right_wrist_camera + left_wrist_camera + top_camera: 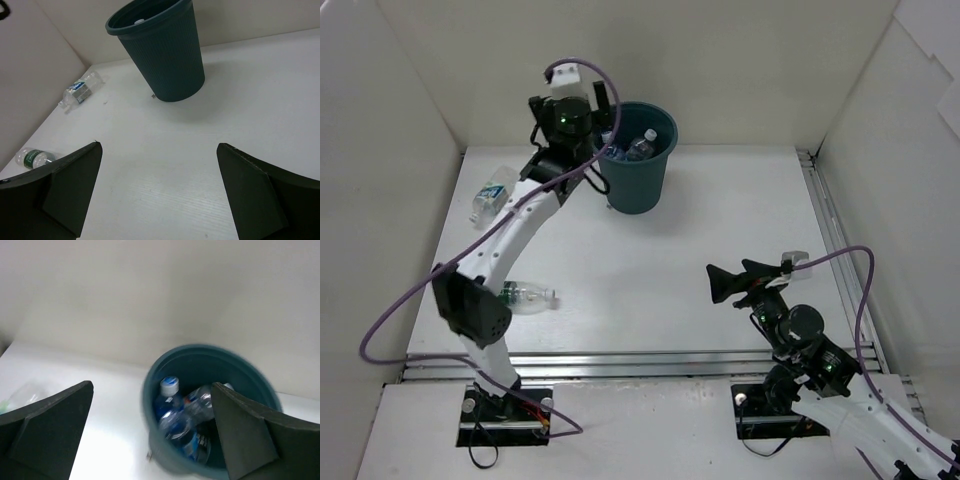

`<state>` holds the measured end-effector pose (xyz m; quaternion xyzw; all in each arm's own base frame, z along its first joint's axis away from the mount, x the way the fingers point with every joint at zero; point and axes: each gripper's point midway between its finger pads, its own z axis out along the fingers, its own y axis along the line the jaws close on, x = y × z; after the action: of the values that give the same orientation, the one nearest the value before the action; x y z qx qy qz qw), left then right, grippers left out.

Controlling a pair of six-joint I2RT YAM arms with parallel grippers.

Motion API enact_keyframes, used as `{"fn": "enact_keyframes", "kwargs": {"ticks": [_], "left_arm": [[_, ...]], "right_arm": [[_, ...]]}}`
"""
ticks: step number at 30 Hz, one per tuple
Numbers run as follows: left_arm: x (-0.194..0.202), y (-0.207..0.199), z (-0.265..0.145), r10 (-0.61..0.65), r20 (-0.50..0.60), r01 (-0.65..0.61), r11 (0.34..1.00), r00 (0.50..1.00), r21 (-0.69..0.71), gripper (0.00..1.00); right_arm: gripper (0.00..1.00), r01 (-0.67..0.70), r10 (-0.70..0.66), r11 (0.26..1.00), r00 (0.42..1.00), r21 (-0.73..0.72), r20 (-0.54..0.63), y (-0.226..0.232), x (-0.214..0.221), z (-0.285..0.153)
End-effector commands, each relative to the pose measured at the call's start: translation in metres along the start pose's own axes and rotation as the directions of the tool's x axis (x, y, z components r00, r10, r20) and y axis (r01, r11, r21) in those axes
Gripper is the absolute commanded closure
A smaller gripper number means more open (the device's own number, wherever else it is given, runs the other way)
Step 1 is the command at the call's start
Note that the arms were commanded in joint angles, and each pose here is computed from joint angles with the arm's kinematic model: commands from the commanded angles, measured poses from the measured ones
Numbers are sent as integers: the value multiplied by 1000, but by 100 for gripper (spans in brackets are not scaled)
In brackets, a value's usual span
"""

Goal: Put the plastic bottles in the bin

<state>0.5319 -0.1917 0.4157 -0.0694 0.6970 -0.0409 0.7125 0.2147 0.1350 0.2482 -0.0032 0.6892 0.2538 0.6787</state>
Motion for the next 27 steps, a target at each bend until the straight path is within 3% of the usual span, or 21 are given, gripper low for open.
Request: {"fn": "enact_keyframes", "kwargs": {"ticks": [1, 2, 3, 5, 6, 7, 8, 9, 10, 16, 19, 23, 27], "left_arm": [[13, 76, -64, -113, -125, 66, 942, 986, -330, 0], [11, 87, -82, -154, -120, 102, 929, 981, -357, 0], [52, 97, -95, -210, -184, 119, 904, 960, -410, 0], [70, 114, -118, -302, -177, 186, 857, 937, -481, 0], [102, 128, -136, -366, -203, 198, 803, 908, -563, 0], [110, 144, -147, -392, -175, 205, 753, 903, -626, 0], [131, 163, -174, -387, -236, 126, 712, 891, -691, 0], [139, 173, -181, -477, -167, 199, 624, 863, -755, 0], [152, 183, -191, -534, -179, 197, 572, 826, -796, 0], [234, 232, -246, -722, -242, 21, 334, 648, -942, 0], [250, 237, -260, -757, -251, -33, 291, 604, -956, 0], [270, 241, -271, -777, -236, -33, 267, 583, -963, 0], [283, 252, -281, -800, -173, -14, 201, 575, -979, 0]], "right_arm": [[3, -53, 52, 999, 998, 6, 47, 6, -15, 6], [4, -66, 66, 998, 997, -3, 41, 8, -13, 6], [4, -69, 69, 998, 997, -5, 33, 9, -10, 8], [4, -80, 80, 997, 997, -11, 13, 12, -5, 11], [5, -83, 83, 996, 997, -14, 1, 14, -3, 13], [5, -94, 93, 996, 996, -14, -10, 16, -4, 13], [5, -92, 92, 996, 995, -19, -33, 19, 1, 15], [5, -99, 98, 995, 994, -19, -40, 20, 2, 16], [5, -114, 113, 993, 992, -26, -52, 22, 5, 17], [6, -148, 145, 989, 981, -16, -125, 22, 24, 13], [6, -125, 128, 992, 983, 29, -135, 11, 26, 8], [6, -137, 140, 990, 985, 37, -96, 4, 18, -1], [6, -156, 155, 988, 985, -1, -82, 10, 11, -5]]}}
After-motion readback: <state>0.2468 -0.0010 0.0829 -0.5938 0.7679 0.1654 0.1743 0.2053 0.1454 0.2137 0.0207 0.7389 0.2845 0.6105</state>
